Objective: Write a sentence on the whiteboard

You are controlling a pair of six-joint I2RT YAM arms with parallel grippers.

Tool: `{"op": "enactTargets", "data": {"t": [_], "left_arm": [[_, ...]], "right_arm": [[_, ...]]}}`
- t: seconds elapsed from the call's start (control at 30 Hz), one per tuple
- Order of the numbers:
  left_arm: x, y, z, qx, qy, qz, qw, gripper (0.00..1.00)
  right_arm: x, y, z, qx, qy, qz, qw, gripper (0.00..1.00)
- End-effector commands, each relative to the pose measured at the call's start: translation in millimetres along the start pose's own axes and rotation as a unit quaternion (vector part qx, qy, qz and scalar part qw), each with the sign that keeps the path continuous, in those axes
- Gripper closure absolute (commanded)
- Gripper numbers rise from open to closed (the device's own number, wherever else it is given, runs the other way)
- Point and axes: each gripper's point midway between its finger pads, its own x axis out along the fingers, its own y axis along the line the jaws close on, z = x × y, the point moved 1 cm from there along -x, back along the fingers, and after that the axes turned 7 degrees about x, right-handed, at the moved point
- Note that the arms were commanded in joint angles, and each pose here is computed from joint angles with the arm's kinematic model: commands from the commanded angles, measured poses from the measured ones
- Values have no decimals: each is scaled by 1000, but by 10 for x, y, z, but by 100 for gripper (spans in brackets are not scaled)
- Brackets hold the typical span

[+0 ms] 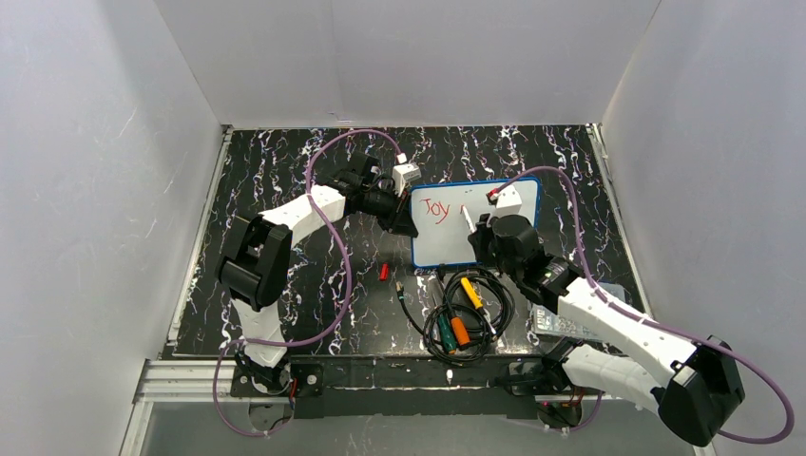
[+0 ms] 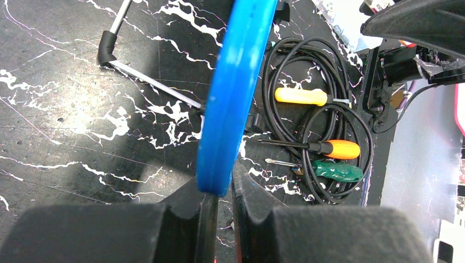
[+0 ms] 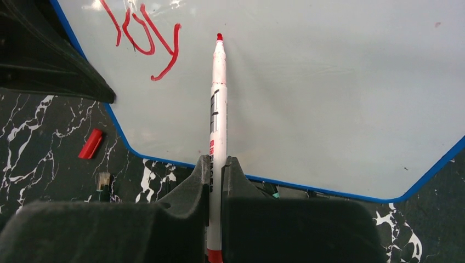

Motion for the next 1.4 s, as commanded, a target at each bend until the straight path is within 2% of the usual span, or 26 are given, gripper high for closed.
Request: {"op": "enactTargets", "data": {"t": [0.0, 0.37, 0.63, 0.83, 1.37], "left_arm": [[-111, -74, 138, 22, -6, 10, 1000, 100], [-101, -63, 123, 21, -4, 10, 1000, 100], [-102, -62, 122, 22, -4, 10, 1000, 100], [-104, -63, 122, 23, -3, 11, 1000, 100], [-110, -67, 129, 24, -4, 11, 1000, 100]], "right_arm": [[29, 95, 379, 2, -57, 2, 998, 99], [147, 29, 242, -3, -40, -16, 999, 99], [-19, 85, 405, 4, -69, 7, 998, 99], [-62, -24, 371, 6, -72, -16, 997, 99], [101, -194, -4, -13, -14, -56, 998, 99]]}}
